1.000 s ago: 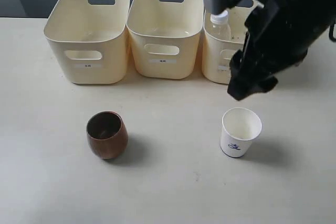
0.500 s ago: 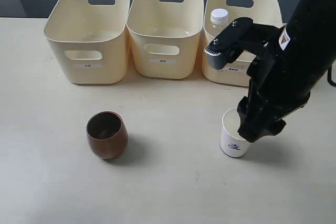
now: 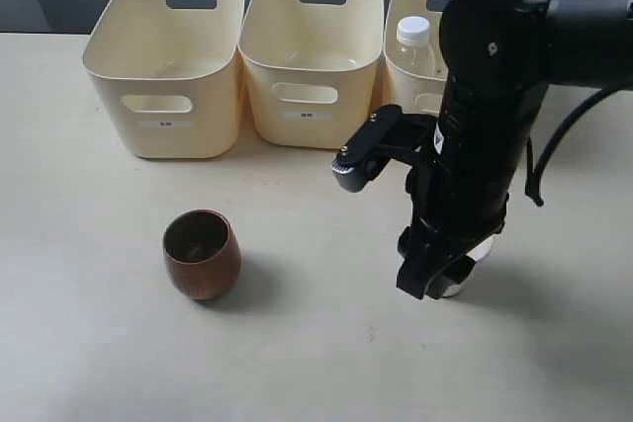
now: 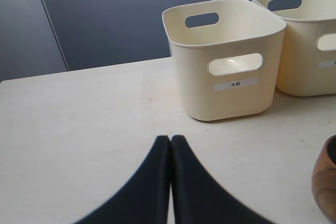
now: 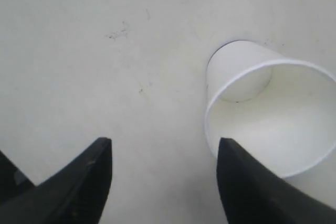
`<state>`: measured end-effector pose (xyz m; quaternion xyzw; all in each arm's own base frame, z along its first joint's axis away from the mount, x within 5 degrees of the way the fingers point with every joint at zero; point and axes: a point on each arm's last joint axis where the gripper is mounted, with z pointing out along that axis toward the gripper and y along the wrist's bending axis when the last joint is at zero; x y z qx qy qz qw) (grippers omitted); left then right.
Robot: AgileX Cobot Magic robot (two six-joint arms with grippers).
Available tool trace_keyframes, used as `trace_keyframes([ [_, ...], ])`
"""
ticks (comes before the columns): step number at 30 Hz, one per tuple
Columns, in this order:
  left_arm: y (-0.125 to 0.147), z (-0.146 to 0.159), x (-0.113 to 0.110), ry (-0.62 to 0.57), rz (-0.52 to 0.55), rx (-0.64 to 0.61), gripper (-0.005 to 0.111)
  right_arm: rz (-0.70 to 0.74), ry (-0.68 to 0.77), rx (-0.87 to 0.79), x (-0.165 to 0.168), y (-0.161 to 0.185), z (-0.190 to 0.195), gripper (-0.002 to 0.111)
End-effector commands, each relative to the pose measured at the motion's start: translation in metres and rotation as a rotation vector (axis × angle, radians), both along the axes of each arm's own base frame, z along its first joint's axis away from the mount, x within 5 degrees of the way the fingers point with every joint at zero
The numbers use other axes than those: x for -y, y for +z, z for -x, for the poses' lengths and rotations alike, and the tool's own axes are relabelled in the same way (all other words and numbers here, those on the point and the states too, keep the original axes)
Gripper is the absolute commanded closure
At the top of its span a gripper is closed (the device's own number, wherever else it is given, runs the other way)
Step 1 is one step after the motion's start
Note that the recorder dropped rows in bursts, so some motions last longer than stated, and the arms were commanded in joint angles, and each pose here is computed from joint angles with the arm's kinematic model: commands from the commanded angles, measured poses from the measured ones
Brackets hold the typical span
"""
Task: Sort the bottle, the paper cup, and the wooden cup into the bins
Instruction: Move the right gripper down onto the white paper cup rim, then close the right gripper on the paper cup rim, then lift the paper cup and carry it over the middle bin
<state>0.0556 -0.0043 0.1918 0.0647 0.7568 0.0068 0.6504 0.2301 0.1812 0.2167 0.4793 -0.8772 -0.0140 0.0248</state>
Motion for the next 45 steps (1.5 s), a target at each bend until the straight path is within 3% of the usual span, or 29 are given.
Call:
trace_keyframes([
  [1,0.0,0.0,0.0,-0.003,0.0,0.004,0.107,0.045,0.038,0.041,0.0,-0.012,-0.008,0.051],
  [17,0.0,0.0,0.0,-0.003,0.0,0.004,0.107,0.109,0.044,0.059,-0.005,-0.046,-0.024,0.054],
  [18,0.0,0.0,0.0,-0.003,0.0,0.004,0.107,0.115,0.045,0.052,-0.005,-0.049,-0.024,0.058],
  [22,0.0,0.0,0.0,-0.003,0.0,0.004,0.107,0.114,0.049,0.062,-0.005,-0.048,-0.025,0.107],
  [24,0.0,0.0,0.0,-0.003,0.0,0.004,0.107,0.092,0.052,0.089,-0.005,-0.041,-0.025,0.106],
  [27,0.0,0.0,0.0,-0.003,0.0,0.004,0.107,0.057,0.066,0.183,-0.003,-0.014,-0.025,0.109],
  [34,0.0,0.0,0.0,-0.003,0.0,0.004,0.107,-0.137,0.047,0.463,-0.005,0.091,-0.029,0.109],
  [39,0.0,0.0,0.0,-0.003,0.0,0.004,0.107,-0.237,0.028,0.596,-0.013,0.147,-0.039,0.109],
  [45,0.0,0.0,0.0,-0.003,0.0,0.004,0.107,-0.275,0.028,0.666,-0.029,0.168,-0.062,0.109],
])
